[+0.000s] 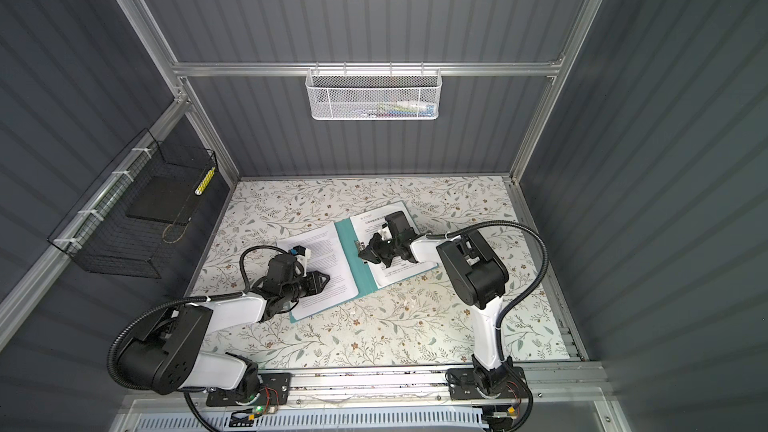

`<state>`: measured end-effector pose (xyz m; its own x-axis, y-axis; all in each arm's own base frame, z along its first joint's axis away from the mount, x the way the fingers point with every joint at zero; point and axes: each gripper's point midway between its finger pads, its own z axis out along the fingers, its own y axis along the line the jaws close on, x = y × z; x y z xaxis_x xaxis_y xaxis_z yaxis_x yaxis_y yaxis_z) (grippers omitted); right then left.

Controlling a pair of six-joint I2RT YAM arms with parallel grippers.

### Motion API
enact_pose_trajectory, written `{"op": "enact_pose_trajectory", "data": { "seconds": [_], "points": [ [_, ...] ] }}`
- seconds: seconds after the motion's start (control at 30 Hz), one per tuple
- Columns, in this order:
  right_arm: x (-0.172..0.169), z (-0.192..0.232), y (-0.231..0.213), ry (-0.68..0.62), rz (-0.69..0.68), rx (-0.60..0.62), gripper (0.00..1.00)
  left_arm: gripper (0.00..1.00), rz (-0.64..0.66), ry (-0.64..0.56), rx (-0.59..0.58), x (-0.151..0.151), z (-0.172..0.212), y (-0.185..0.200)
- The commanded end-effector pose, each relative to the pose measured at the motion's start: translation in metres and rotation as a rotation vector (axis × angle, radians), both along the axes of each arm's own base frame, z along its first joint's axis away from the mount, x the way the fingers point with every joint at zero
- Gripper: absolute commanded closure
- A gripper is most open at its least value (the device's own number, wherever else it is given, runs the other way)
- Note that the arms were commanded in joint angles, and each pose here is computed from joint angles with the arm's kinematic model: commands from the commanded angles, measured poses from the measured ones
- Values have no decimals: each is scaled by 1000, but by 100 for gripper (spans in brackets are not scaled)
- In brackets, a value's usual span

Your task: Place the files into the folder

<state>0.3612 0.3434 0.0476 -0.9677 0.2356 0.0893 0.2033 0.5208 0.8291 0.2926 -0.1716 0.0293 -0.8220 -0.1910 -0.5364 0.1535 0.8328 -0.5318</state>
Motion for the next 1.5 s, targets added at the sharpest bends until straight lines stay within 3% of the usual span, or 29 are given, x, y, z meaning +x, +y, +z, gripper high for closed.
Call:
{"op": "enact_pose_trajectory", "data": {
  "seconds": [0.0,0.43,0.83,1.17,1.47],
  "points": [
    [-5,-8,-12,16,-10,-42,100,67,22,104,45,-13,-30,9],
    [-22,-44,-45,92,-25,-151,100,69,18,151,69,-13,-43,9],
    [-27,-69,-87,28,-5,-431,100,69,-3,151,62,-13,-42,5],
    [-27,-77,-97,62,4,-493,100,68,-15,150,47,-11,-42,2],
    [-23,-84,-100,92,2,-478,100,69,-24,158,37,-9,-44,-2]
  ]
}}
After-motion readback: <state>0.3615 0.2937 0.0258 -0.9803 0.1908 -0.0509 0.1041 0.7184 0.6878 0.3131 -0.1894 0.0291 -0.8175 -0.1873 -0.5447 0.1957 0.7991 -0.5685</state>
